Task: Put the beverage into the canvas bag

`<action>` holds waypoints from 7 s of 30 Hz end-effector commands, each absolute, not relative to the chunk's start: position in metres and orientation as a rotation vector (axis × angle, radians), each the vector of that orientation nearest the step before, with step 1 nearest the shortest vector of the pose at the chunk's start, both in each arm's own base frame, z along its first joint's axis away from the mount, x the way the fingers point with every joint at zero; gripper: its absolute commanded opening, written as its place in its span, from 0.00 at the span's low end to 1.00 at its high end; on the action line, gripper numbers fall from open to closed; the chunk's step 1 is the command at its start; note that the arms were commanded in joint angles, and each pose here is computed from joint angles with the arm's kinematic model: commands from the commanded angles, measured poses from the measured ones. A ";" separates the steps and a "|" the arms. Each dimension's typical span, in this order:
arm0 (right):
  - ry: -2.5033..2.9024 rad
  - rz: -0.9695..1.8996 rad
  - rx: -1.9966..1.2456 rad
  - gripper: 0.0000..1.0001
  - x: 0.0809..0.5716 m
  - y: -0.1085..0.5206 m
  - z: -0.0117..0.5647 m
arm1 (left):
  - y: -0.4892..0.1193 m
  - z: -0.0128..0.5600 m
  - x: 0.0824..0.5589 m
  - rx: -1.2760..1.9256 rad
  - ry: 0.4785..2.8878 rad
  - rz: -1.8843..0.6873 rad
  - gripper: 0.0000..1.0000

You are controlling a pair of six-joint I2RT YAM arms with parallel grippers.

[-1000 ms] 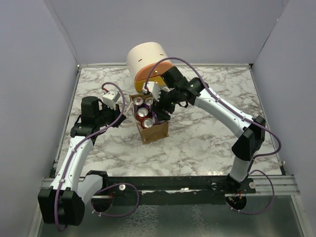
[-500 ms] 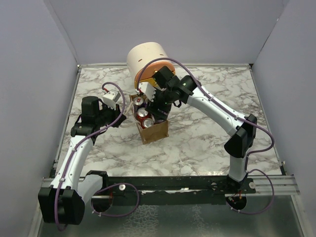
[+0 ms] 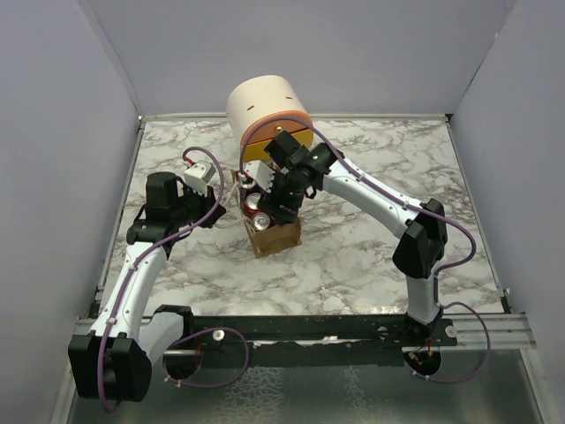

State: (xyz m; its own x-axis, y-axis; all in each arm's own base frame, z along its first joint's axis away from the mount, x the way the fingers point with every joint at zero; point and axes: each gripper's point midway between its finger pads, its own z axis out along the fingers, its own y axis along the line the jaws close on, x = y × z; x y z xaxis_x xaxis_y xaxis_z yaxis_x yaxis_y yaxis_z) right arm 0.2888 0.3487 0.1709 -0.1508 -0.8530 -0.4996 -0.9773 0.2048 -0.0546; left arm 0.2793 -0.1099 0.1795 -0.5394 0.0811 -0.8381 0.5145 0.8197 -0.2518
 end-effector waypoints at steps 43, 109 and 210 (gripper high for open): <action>2.029 0.355 -1.605 0.63 0.283 0.332 0.140 | -0.118 0.185 0.277 0.455 2.054 -0.653 0.00; 2.025 0.417 -1.600 0.25 0.278 0.334 0.146 | -0.119 0.185 0.278 0.458 2.054 -0.660 0.00; 1.657 0.168 -1.035 0.64 0.335 0.241 0.352 | -0.133 0.292 0.302 0.526 1.843 -0.698 0.42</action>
State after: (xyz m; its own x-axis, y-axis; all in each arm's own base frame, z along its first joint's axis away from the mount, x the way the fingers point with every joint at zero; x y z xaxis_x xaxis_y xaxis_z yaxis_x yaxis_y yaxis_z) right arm 0.3193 0.2834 0.3551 0.0755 -0.5592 -0.8256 -0.7589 0.5048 -0.4114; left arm 0.3009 -0.1233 0.2625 -0.4149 0.0691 -0.9072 0.6011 0.7694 -0.2163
